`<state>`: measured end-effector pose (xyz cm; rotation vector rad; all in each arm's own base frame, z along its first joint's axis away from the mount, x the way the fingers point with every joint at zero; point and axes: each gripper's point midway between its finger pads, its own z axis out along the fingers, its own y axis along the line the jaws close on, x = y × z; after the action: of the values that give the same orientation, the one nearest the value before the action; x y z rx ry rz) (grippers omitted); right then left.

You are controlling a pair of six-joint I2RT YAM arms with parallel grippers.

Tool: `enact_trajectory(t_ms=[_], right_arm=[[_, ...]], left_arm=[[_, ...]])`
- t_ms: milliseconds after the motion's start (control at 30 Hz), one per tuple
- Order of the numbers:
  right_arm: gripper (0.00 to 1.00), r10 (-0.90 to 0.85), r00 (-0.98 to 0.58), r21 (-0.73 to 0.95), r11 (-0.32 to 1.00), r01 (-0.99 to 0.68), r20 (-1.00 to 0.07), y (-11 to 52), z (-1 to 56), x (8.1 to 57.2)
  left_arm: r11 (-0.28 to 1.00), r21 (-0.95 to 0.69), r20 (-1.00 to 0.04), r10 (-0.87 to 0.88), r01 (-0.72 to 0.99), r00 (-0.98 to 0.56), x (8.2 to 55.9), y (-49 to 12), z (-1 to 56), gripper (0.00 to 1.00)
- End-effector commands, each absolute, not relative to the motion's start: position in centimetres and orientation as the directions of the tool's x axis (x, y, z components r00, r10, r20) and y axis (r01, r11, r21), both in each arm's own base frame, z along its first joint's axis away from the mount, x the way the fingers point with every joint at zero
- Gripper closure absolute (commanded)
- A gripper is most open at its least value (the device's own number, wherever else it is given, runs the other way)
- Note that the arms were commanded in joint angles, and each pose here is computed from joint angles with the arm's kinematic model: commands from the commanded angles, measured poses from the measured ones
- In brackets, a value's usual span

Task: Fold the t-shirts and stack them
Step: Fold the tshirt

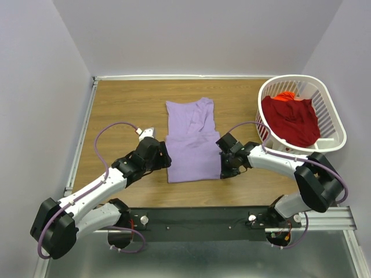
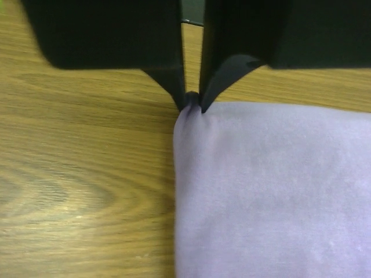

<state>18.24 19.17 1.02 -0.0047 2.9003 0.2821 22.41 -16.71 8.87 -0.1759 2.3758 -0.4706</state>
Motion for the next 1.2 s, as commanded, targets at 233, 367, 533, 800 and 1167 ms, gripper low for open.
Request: enact_trajectory(t_ms=[233, 367, 533, 800, 1167], right_arm=[[1.00, -0.093, -0.973, -0.042, 0.995, -0.086, -0.212, 15.7, -1.8, 16.7], [1.00, -0.119, -0.963, -0.038, 0.993, -0.113, -0.242, 15.8, -1.2, 17.0], [1.00, -0.136, -0.950, -0.023, 0.991, -0.136, -0.279, 16.0, -0.8, 17.5], [1.00, -0.147, -0.942, 0.023, 0.987, -0.161, -0.301, 16.5, -1.0, 17.4], [0.99, -0.147, -0.939, 0.030, 0.986, -0.165, -0.312, 16.3, -1.4, 17.1]], left_arm=[[0.950, -0.308, -0.536, -0.215, -0.048, -0.816, 20.9, -16.2, 8.0, 0.27], [0.956, -0.286, -0.476, -0.199, -0.063, -0.857, 19.5, -17.0, 7.0, 0.31], [0.972, -0.232, -0.383, -0.135, -0.046, -0.914, 17.0, -18.3, 4.7, 0.34], [0.980, -0.184, -0.353, -0.140, -0.078, -0.925, 16.6, -18.4, 3.2, 0.35], [0.991, -0.115, -0.338, -0.109, -0.074, -0.935, 17.2, -18.5, 1.4, 0.40]])
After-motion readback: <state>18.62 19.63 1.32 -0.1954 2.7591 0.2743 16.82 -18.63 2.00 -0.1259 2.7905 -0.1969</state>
